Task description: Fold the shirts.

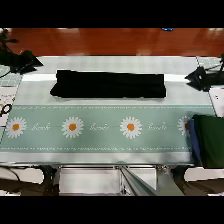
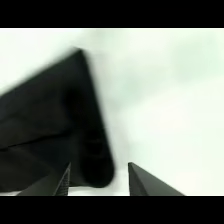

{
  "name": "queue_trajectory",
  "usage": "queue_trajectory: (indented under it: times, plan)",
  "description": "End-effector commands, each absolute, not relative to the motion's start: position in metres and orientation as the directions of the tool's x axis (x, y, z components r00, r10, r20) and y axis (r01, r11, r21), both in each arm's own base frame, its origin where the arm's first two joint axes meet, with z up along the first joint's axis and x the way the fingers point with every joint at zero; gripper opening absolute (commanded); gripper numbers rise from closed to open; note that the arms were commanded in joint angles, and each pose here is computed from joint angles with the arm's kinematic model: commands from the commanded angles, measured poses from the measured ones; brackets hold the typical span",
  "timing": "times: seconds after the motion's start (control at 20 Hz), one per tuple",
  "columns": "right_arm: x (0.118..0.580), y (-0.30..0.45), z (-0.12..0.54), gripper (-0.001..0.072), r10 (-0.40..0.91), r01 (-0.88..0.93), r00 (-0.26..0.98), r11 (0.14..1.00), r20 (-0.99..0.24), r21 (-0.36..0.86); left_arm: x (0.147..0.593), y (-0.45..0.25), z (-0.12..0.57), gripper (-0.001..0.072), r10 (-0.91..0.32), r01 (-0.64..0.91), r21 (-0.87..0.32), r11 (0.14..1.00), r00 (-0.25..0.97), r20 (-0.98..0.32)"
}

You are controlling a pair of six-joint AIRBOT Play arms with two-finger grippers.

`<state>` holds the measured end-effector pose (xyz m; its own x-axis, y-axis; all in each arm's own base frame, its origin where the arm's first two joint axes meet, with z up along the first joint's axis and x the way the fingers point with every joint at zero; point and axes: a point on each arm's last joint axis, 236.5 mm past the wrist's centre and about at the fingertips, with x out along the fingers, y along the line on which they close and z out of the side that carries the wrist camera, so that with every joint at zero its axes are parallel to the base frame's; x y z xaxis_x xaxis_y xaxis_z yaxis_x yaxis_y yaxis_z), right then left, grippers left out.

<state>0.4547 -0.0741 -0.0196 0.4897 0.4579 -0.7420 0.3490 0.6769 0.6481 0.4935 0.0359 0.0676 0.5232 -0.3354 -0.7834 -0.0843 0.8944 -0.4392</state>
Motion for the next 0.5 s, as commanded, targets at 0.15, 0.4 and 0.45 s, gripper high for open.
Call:
queue_trajectory:
  times: [0.15, 0.4, 0.45]
  plan:
    - [0.464, -0.024, -0.073, 0.042, 0.541, 0.395, 0.488, 0.563, -0.685, 0.726, 0.424, -0.015, 0.061, 0.0509, -0.261, -0.026, -0.373, 0.927, 0.669, -0.696]
    - [0.477, 0.012, -0.098, 0.042, 0.616, 0.395, 0.415, 0.541, -0.67, 0.742, 0.41, -0.039, 0.042, 0.0509, -0.319, -0.006, -0.407, 0.913, 0.612, -0.724]
    - [0.482, 0.017, -0.1, 0.042, 0.621, 0.394, 0.408, 0.541, -0.669, 0.743, 0.411, -0.042, 0.044, 0.0509, -0.331, -0.009, -0.427, 0.904, 0.616, -0.715]
